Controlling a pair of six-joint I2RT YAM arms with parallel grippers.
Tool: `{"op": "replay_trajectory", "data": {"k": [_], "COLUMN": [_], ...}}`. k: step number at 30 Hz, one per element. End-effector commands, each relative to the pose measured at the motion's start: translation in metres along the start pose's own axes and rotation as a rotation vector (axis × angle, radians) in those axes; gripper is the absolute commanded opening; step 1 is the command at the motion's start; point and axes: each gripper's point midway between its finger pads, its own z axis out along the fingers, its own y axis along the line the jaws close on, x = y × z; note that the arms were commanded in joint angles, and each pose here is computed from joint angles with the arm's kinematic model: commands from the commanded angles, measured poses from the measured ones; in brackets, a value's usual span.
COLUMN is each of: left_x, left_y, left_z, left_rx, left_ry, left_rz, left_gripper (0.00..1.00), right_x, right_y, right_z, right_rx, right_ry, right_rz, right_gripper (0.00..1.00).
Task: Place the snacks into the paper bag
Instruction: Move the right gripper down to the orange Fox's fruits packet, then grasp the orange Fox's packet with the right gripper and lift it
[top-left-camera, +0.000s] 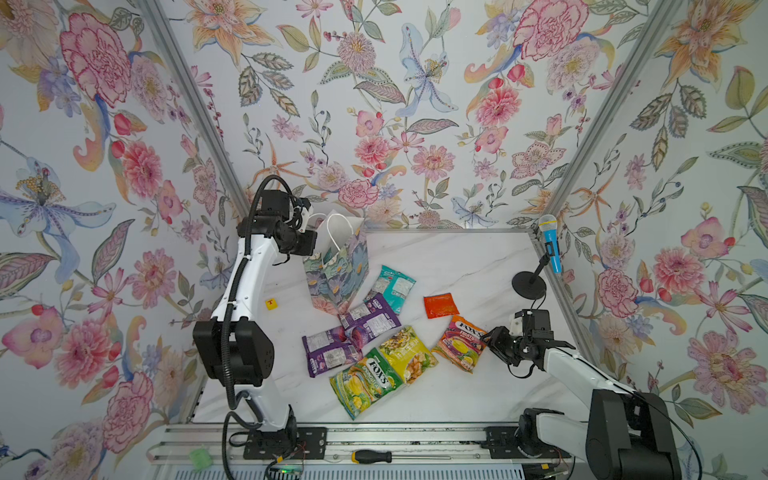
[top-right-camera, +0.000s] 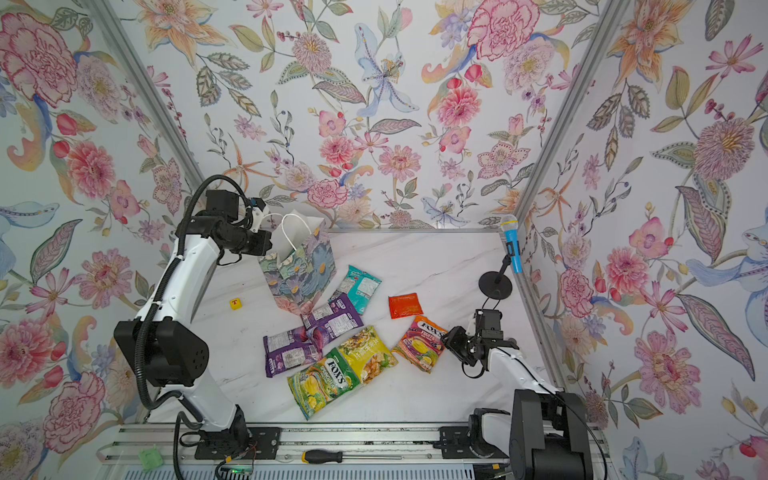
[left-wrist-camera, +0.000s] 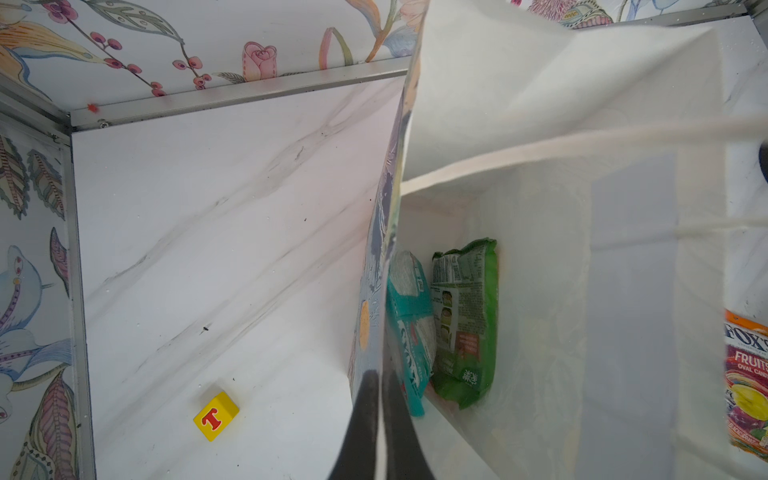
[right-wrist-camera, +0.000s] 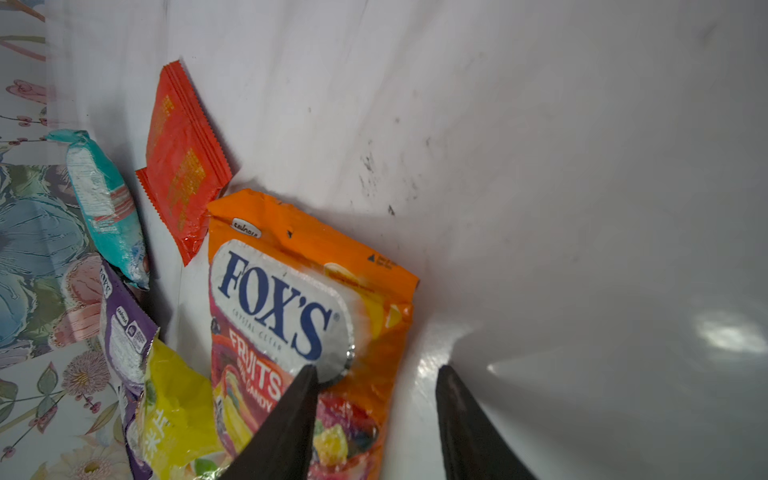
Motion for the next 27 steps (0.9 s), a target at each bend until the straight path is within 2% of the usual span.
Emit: {"op": "replay_trajectory", "data": {"k": [1,7,8,9,11,13,17,23,27], "left_x": [0.001,0.001,0.001,0.001,0.001,0.000,0.001,0.001,0.002], "left_y": [0.002,0.002,0.001,0.002,0.001,0.001,0.001,0.001,0.001], "left_z": [-0.010,-0.009,-0.010,-0.010,-0.010,-0.010,-0.010,-0.009,-0.007], "left_rx": [-0.014,-0.011,-0.011,-0.013,-0.010,-0.008,-0.009,-0.008,-0.003], "left_ry": [-0.012,-0.011,-0.012,-0.012,-0.014,-0.015,-0.014,-0.010,-0.006], "left_rz": [-0.012,-0.012,-0.009,-0.011,-0.008,-0.008,-0.008,-0.008,-0.009], "left_gripper": [0.01,0.01,0.01,0.01,0.01,0.01,0.01,0.01,0.01], "right_x": [-0.005,-0.009,-0.009,-0.010,-0.012,-0.015,-0.022,-0.035,-0.033], "right_y": [0.005,0.011,0.013,0.015,0.020,0.029,0.052,0.120,0.165], "right_z": [0.005,0.011,0.012,0.013,0.013,0.010,-0.008,-0.064,-0.089], "right_rx": [-0.043,-0.082,-0.090,-0.098,-0.121,-0.145,-0.149,-0.211,-0.275], "right_ry": [-0.023,-0.040,-0.043,-0.045,-0.049,-0.061,-0.106,-0.237,-0.279], "right_rz": [0.011,0.017,0.015,0.012,0.003,-0.013,-0.084,-0.223,-0.289], "right_gripper": [0.48,0.44,0.40,0.34,0.14,0.01,0.00,0.00,0.00]}}
